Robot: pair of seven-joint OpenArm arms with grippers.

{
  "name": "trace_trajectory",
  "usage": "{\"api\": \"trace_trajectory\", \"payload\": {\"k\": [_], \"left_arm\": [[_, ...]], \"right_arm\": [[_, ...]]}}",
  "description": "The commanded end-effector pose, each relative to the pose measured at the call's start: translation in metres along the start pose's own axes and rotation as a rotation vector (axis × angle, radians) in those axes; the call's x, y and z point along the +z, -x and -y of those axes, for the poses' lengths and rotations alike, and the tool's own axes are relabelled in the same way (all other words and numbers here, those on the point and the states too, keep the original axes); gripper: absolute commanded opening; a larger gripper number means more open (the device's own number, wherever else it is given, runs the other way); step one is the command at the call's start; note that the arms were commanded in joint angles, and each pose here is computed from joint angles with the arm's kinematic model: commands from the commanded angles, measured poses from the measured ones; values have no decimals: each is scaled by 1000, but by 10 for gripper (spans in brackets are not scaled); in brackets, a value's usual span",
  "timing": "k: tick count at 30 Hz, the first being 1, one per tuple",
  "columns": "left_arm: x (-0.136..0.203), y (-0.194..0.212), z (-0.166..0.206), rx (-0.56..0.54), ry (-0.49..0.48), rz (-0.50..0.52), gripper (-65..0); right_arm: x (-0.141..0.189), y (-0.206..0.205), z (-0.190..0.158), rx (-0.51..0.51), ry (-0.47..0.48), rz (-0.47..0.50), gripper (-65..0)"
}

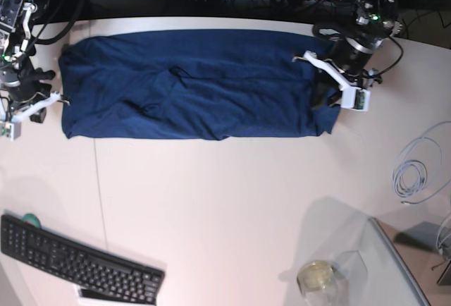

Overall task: Layout the t-shirt on the table in an organized manner, then fold the t-shirt properly
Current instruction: 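Carry the shirt end with the left gripper toward the right gripper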

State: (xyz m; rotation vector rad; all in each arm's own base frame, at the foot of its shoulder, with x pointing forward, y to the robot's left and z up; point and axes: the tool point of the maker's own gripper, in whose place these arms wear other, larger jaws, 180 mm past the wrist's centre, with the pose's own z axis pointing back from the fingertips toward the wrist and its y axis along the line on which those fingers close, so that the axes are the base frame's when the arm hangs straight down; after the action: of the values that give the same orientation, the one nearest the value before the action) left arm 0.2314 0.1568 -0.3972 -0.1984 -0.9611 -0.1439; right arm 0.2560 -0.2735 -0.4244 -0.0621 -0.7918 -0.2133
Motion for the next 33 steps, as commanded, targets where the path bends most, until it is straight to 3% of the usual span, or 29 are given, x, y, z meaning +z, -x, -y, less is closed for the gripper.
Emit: {"api": "trace_trajectory", "payload": {"k": [1,10,18,26,33], "left_arm": [[-2,-13,10,-20,19,44,-650],[-33,-32,94,-45,164,73,-650],[-58,-45,148,-105,281,-14,-650],[-70,-16,194,-159,396,-102,-650],[-66,-8,208,-173,434,-118,-650]], "right_arm": [[2,-18,2,11,-1,56,-635],[2,-18,3,11,1,55,-635],[2,-19,3,12,1,58,-635],[2,-20,4,12,2,60,-635],[2,-21,4,10,2,60,-635]]}}
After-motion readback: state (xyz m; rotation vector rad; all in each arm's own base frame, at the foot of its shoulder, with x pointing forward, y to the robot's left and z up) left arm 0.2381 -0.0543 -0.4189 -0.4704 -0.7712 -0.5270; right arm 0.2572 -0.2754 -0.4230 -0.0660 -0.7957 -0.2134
